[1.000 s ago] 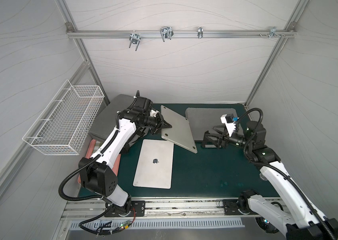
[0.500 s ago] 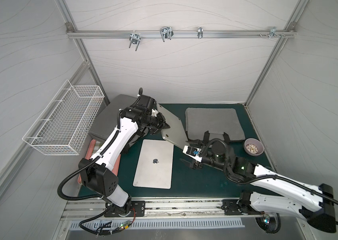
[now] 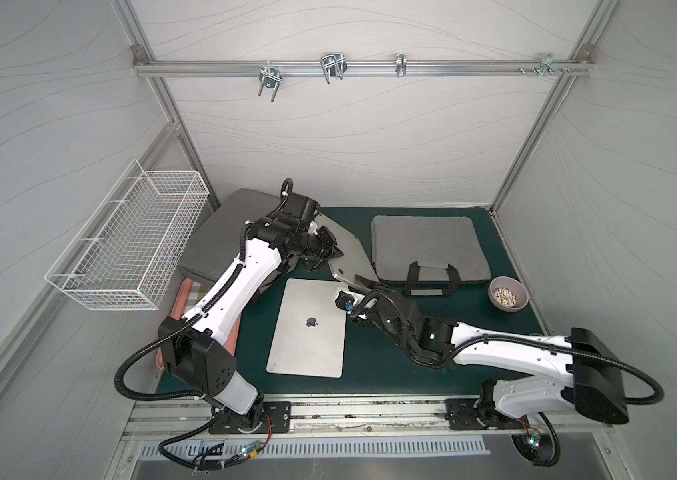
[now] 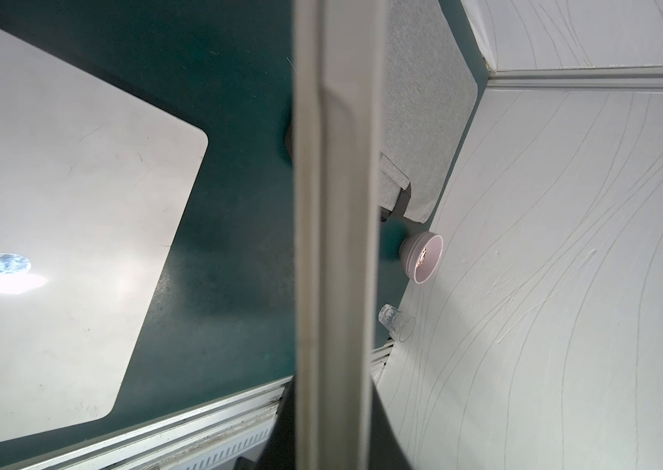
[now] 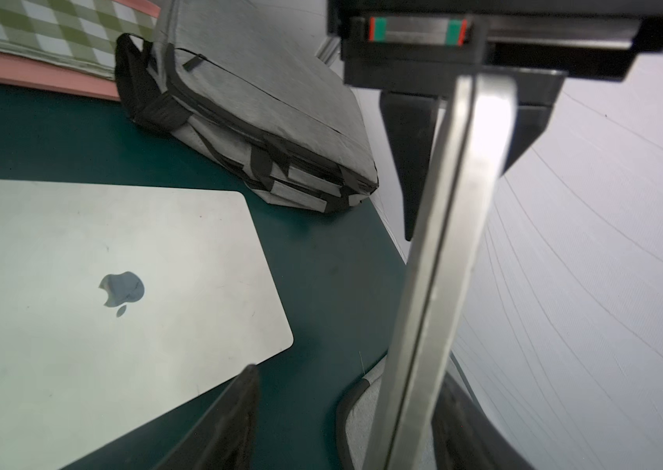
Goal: Open the zippered laptop bag and take out the laptop
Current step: Adjust the laptop.
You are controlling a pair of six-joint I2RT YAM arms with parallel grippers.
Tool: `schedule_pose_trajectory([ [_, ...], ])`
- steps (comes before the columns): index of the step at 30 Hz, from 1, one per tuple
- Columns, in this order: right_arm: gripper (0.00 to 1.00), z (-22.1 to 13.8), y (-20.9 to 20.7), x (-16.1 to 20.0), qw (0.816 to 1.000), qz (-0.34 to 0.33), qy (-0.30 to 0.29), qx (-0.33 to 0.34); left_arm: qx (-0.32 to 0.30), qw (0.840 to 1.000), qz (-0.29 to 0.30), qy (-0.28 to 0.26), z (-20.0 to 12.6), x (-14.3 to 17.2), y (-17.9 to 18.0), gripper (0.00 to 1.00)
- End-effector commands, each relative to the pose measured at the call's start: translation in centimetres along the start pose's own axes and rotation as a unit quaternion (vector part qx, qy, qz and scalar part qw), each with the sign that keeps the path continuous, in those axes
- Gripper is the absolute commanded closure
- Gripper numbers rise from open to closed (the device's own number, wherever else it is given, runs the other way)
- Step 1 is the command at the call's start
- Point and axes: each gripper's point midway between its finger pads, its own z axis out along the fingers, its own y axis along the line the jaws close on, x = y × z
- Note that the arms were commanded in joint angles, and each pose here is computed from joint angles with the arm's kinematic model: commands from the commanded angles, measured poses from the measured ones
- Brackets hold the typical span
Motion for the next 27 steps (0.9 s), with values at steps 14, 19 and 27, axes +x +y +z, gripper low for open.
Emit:
schedule_pose_trajectory([
  [14,1.00,0.3,-4.2,-1.7,0.997,0.030,-0.026,0.061,0.119,0.991,0.044,-0.032,-3.4,0.5,-5.7,1.00],
  [19,1.00,-0.6,-5.2,-2.1,0.997,0.029,-0.031,0.062,0.127,0.991,0.036,-0.020,-2.8,0.7,-5.6,0.94],
  [27,1.00,-2.9,-6.9,-3.7,0.996,0.063,-0.054,0.031,0.138,0.989,0.045,-0.021,-2.9,0.8,-5.9,0.66],
])
